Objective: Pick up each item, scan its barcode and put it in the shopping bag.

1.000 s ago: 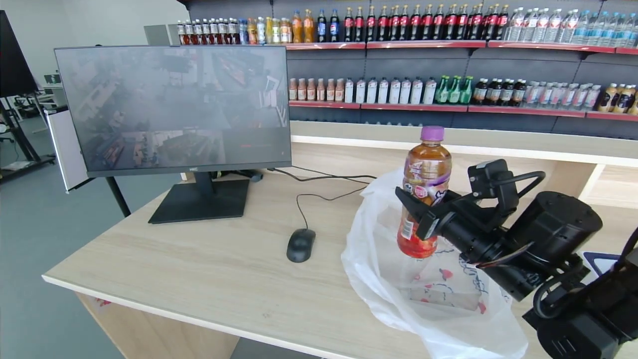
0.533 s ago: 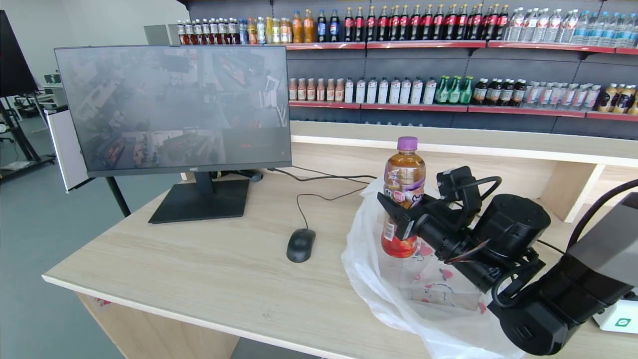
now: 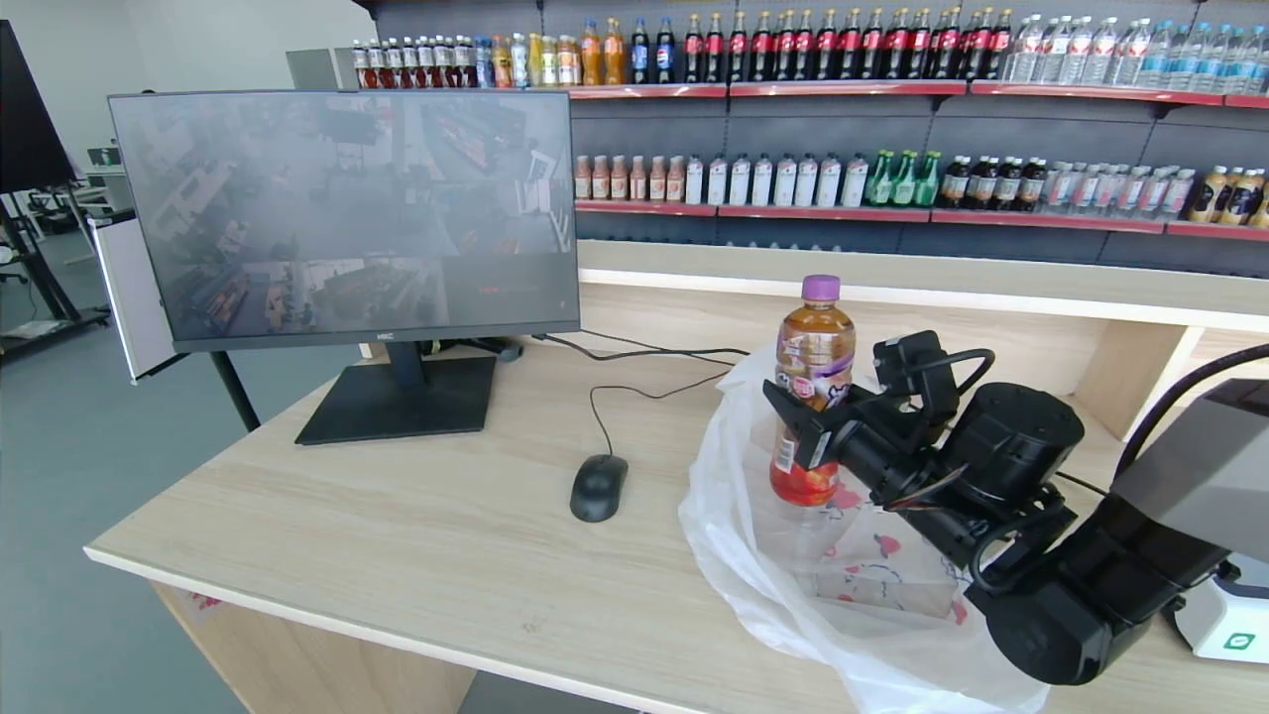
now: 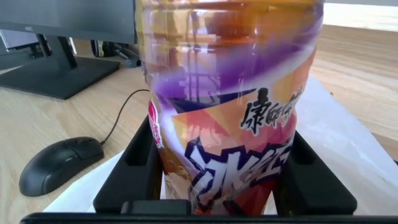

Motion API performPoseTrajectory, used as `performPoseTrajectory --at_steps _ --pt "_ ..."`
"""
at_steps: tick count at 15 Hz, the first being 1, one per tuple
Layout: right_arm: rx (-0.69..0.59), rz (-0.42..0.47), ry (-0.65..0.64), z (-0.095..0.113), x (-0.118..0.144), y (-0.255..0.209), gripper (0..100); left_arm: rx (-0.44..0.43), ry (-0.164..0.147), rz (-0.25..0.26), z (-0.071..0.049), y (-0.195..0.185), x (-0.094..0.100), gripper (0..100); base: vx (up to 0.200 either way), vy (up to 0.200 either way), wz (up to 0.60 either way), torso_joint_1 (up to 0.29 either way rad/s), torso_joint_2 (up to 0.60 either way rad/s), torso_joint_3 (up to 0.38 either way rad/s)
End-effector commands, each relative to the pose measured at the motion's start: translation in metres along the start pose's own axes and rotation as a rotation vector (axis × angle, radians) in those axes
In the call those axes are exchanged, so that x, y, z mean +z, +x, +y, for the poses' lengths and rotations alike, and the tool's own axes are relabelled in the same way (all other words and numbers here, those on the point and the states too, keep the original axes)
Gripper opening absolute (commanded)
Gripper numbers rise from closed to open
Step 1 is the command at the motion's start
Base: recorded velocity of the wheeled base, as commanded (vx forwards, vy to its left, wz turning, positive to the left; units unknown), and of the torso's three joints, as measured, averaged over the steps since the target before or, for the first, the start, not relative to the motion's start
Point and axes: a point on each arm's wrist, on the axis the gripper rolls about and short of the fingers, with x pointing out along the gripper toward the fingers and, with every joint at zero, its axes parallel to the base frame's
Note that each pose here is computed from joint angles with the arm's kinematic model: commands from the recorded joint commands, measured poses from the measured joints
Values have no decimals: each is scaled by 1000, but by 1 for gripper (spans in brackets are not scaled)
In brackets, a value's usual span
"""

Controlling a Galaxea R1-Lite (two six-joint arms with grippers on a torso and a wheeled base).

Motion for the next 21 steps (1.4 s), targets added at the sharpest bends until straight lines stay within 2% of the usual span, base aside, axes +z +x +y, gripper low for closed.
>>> performPoseTrajectory --at_steps 1,8,10,19,21 --pt "1 4 1 0 -2 0 0 0 0 -2 0 0 0 0 0 0 0 0 0 0" --pt "-6 43 -1 -3 -16 3 0 0 0 0 0 0 0 0 0 0 0 0 0 0" --pt "-7 86 -6 -3 -23 -5 0 0 0 0 0 0 0 0 0 0 0 0 0 0" --pt "-1 99 -10 -3 -25 -8 0 0 0 0 0 0 0 0 0 0 0 0 0 0" --pt "1 129 -7 -2 -30 -14 0 0 0 0 0 0 0 0 0 0 0 0 0 0"
